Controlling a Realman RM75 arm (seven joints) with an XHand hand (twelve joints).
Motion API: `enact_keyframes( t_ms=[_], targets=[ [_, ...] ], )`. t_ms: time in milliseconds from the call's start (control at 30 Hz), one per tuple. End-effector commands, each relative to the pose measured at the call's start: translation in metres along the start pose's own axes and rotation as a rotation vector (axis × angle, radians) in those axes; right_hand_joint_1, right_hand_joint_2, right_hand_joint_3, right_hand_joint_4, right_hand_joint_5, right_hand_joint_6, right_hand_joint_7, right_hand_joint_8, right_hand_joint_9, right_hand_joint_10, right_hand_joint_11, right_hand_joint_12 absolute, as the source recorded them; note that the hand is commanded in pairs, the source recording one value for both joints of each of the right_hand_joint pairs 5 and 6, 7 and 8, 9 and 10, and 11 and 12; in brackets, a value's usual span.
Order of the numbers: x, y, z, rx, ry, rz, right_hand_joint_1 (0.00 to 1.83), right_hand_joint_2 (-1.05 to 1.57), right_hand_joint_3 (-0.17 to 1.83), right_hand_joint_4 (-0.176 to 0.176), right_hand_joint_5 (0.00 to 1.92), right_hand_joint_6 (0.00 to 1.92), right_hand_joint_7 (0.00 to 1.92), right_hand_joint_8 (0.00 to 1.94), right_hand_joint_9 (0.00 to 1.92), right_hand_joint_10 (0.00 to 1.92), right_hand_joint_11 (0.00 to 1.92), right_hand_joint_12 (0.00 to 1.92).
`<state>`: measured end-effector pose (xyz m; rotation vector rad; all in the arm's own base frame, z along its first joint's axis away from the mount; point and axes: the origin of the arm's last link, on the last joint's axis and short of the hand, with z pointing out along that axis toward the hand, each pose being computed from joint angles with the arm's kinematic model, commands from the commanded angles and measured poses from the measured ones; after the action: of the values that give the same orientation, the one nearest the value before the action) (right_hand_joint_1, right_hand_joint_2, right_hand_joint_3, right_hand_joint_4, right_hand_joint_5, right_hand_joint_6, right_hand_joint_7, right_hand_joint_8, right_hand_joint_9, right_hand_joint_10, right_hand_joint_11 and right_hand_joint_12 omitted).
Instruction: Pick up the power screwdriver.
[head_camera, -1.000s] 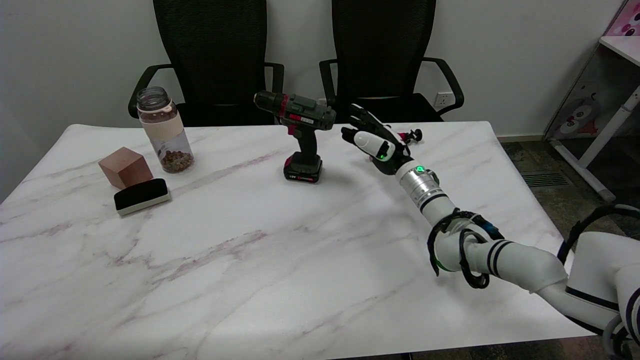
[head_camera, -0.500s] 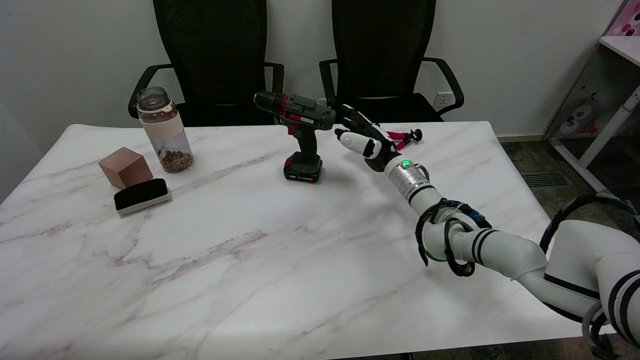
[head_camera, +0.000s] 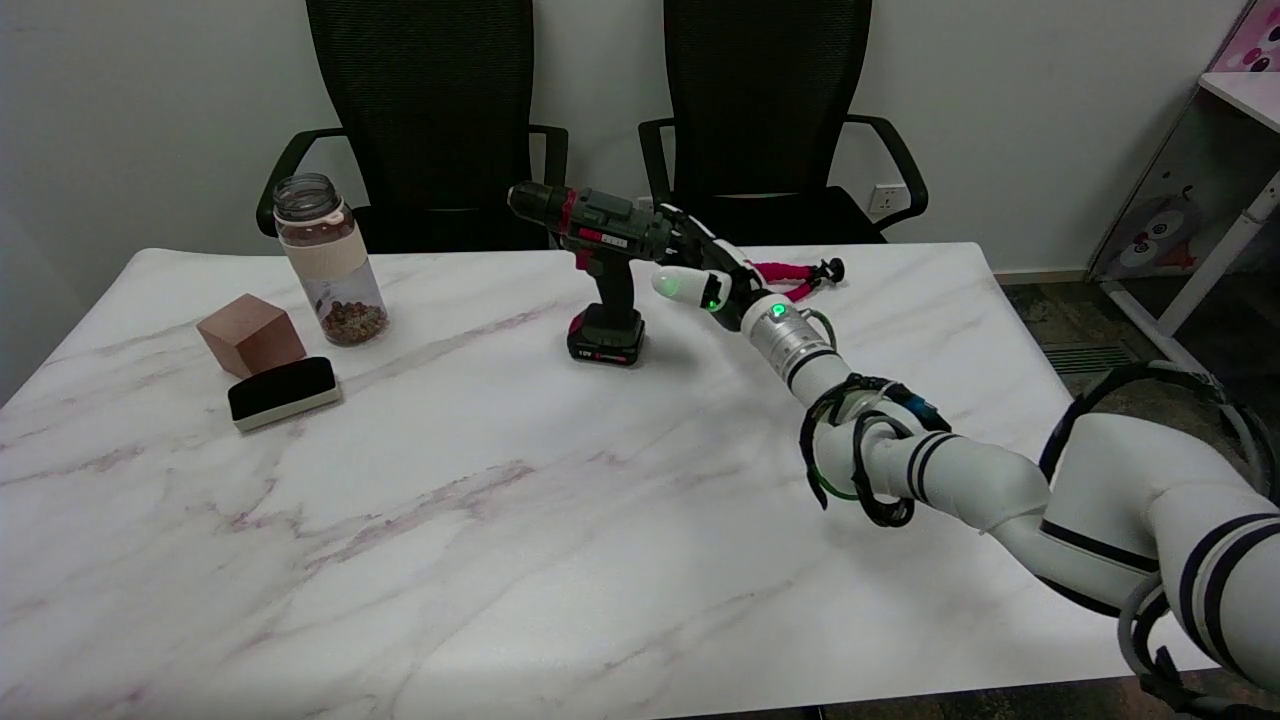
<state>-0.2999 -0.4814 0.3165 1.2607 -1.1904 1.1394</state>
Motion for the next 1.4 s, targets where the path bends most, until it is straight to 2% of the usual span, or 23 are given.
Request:
enact_keyframes(
  t_ms=[33, 867, 1400],
  targets=[
    [-0.021, -0.009, 0.021, -0.047, -0.009, -0.108, 0.98, -0.68, 1.12, 0.176, 0.08, 0.08, 0.08, 0.08, 0.21, 0.21, 0.1, 0.1],
    [-0.052, 0.003, 0.02, -0.084, -0.033, -0.053, 0.97, -0.72, 1.12, 0.176, 0.08, 0.08, 0.08, 0.08, 0.18, 0.18, 0.02, 0.02],
    [-0.056, 0.005, 0.016, -0.068, -0.006, 0.046, 0.97, -0.68, 1.09, 0.176, 0.11, 0.11, 0.11, 0.11, 0.18, 0.18, 0.0, 0.0]
  ],
)
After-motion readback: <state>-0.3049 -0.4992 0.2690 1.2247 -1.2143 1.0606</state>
